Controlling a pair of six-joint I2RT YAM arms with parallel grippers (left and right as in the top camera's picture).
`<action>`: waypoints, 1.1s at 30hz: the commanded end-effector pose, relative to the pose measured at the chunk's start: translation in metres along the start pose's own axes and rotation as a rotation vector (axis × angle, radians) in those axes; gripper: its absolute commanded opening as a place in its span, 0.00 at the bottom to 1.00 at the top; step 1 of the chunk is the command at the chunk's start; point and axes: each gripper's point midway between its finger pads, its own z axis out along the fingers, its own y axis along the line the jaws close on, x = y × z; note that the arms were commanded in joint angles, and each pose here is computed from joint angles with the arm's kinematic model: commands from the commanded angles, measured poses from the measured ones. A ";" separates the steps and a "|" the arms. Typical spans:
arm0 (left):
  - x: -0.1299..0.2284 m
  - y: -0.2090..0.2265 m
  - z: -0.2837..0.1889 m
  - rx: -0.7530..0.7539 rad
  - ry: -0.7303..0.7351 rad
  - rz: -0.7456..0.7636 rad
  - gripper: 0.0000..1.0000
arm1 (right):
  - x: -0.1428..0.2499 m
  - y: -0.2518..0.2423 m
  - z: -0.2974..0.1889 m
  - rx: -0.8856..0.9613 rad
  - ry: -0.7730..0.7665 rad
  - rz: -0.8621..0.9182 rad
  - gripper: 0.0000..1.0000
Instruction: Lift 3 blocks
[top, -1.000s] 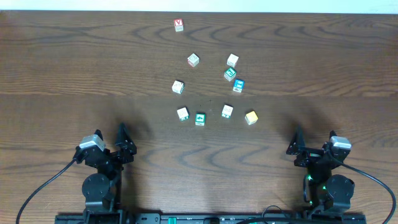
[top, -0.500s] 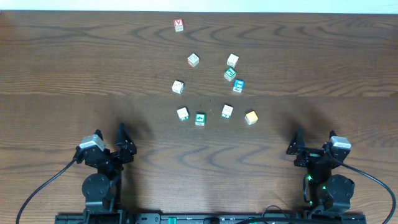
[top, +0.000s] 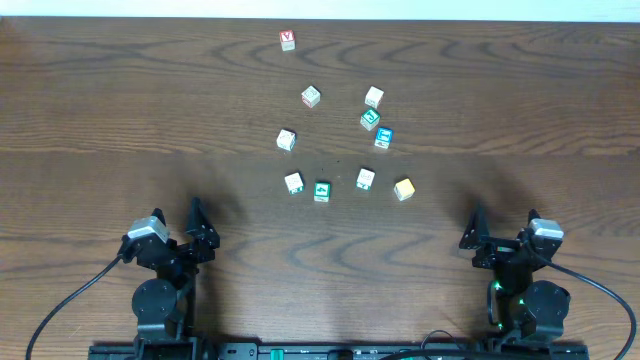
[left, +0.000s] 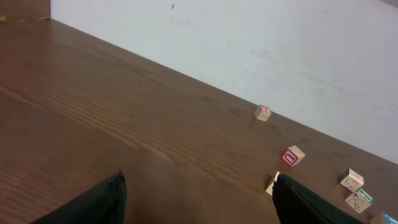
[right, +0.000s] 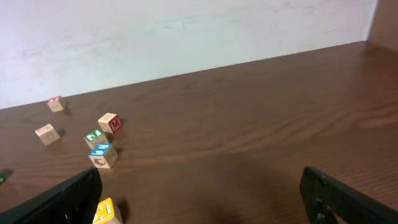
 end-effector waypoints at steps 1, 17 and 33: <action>0.017 0.009 0.001 -0.035 0.054 0.019 0.75 | 0.001 0.001 0.000 -0.009 -0.001 -0.004 0.99; 0.017 0.009 0.001 -0.035 0.054 0.019 0.76 | 0.004 0.039 -0.005 -0.233 0.023 -0.061 0.99; 0.017 0.009 0.001 -0.035 0.055 0.019 0.76 | 0.004 0.051 0.013 -0.268 0.247 -0.048 0.99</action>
